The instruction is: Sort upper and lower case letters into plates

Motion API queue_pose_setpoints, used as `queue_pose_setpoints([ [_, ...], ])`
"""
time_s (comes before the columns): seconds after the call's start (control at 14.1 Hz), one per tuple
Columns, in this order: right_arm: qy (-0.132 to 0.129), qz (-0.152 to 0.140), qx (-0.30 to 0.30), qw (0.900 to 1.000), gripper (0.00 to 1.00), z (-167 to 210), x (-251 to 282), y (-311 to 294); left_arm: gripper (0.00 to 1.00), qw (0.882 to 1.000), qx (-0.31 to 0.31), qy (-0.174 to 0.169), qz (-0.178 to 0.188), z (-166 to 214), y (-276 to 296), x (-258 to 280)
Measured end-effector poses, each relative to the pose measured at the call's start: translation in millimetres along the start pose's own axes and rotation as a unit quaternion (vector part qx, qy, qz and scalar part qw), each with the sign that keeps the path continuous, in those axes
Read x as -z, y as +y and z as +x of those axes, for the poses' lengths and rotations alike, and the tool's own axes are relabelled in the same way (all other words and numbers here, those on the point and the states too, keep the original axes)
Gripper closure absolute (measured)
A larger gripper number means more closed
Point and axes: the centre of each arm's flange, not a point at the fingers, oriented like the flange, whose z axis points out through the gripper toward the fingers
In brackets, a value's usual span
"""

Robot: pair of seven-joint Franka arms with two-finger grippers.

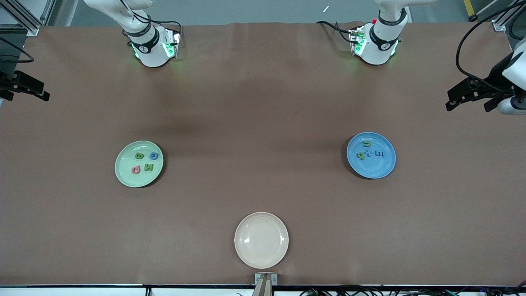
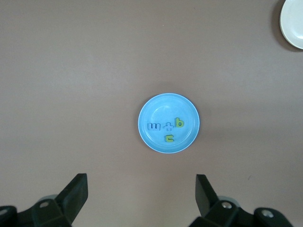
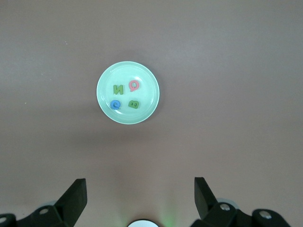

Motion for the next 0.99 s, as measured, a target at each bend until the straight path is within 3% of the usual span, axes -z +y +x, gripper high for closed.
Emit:
queue_pose_setpoints([
  [0.99,0.006,0.000,0.006,1.000,0.00,-2.3,2.2,-1.5,0.00,1.000,0.002,0.010,0.000,-0.1,-1.9,9.5],
])
